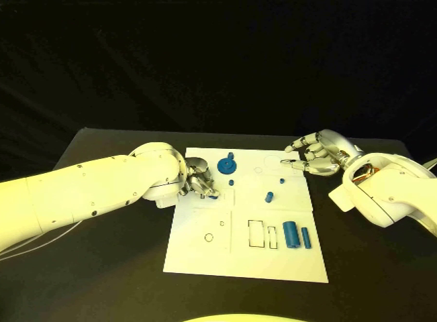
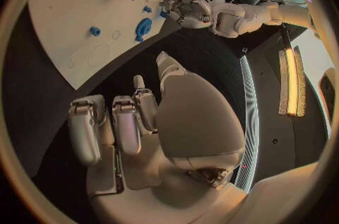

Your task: Assemble the parts on the task board

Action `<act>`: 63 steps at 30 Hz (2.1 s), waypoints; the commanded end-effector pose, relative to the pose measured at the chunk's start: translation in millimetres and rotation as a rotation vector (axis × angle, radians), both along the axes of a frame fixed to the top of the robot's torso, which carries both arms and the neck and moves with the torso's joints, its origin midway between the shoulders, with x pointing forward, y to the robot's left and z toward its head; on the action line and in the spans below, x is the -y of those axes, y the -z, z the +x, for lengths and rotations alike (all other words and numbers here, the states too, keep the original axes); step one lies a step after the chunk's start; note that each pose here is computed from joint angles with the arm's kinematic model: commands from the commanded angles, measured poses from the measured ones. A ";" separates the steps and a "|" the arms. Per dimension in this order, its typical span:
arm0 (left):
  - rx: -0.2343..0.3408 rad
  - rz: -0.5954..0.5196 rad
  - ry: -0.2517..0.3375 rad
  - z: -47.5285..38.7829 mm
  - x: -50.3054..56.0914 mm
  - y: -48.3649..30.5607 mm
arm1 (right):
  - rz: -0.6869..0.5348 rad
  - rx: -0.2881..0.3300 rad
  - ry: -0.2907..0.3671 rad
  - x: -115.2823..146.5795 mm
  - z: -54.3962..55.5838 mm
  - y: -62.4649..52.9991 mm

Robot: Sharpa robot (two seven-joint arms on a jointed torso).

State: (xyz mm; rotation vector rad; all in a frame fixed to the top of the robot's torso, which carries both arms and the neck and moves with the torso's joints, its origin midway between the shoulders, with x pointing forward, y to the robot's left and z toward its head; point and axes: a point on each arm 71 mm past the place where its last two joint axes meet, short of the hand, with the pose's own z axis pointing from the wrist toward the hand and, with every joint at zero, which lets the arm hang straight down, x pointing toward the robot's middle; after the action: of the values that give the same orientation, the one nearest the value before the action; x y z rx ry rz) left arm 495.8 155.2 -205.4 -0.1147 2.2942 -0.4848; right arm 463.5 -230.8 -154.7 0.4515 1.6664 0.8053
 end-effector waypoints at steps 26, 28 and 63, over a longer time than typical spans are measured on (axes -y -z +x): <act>-0.015 0.007 0.009 0.3 4.0 2.5 | -0.003 0.007 -0.019 -1.7 -0.1 -0.1; -0.015 0.006 0.008 0.6 4.5 2.5 | -0.003 0.007 -0.019 -1.7 0.0 -0.1; -0.018 0.001 -0.002 3.1 6.1 4.5 | 0.002 0.023 0.001 1.3 1.0 -0.9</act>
State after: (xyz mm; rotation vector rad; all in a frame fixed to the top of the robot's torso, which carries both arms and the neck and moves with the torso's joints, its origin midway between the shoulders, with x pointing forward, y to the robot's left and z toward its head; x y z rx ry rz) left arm 499.7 151.0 -209.0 -0.1224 2.3031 -0.4715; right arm 464.8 -232.7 -154.6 0.4560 1.6541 0.8012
